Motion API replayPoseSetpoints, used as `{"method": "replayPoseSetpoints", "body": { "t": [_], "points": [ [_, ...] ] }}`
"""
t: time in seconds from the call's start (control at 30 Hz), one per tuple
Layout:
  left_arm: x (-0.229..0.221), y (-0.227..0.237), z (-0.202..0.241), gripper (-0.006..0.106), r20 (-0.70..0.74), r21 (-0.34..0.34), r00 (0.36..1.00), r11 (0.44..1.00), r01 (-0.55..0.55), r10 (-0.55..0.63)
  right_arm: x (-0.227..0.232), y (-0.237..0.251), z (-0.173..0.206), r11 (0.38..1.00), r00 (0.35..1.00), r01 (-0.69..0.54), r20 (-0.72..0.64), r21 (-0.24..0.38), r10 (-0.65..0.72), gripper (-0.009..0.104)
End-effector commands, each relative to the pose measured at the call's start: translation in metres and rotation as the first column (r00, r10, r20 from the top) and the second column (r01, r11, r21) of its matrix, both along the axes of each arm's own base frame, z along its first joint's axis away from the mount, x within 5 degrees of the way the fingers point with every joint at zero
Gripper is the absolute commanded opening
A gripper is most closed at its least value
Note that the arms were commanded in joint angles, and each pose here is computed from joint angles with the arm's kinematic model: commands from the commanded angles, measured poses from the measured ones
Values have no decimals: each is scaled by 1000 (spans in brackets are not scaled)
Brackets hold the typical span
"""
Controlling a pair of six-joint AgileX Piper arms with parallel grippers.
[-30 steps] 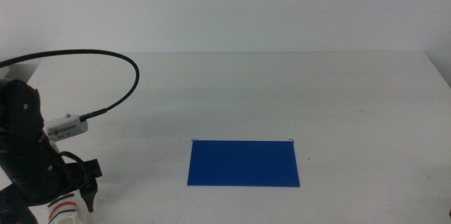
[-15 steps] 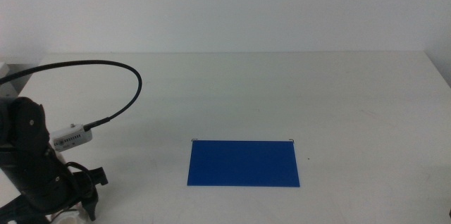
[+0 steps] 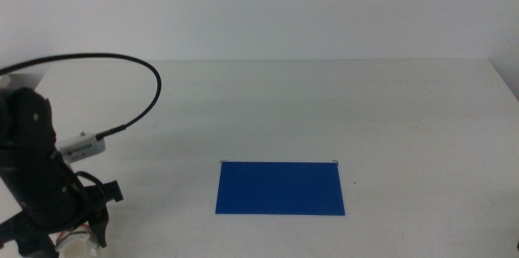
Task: Use one arm to grab the shoe from the table and place it on the mat.
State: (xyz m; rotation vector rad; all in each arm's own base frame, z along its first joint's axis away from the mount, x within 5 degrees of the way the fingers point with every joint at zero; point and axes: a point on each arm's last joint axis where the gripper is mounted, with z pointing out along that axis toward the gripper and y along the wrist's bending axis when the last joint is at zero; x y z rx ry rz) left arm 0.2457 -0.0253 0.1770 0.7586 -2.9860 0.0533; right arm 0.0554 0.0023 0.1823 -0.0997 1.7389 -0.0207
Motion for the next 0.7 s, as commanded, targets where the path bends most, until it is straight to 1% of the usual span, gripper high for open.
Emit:
{"method": "replayPoseSetpoints", "body": {
  "t": [0.0,0.1,0.2,0.3,0.37,0.43,0.57,0.67],
  "points": [
    [4,-3,19,3,23,-15,1000,1000,-13,13,1,0,5,1000,998,-1,65,-19,2,78],
    [8,-13,25,3,40,-32,999,999,8,-6,1,0,5,1000,998,-1,65,-19,2,78],
    [13,-30,34,3,76,-36,996,998,44,-41,1,0,5,1000,998,-1,65,-19,2,78],
    [23,-46,47,3,118,-45,992,998,50,-45,1,0,5,1000,998,-1,65,-19,2,78],
    [31,-56,53,3,116,-48,992,997,53,-47,1,0,5,1000,998,-1,65,-19,2,78],
    [39,-68,57,3,91,-43,993,996,74,-70,1,0,5,1000,998,-1,65,-19,2,78],
    [55,-102,63,3,78,-9,988,990,137,-136,1,0,5,1000,998,-1,65,-19,2,78],
    [65,-133,69,3,117,-1,977,984,177,-176,1,0,5,1000,998,-1,65,-19,2,78]
  ]
}}
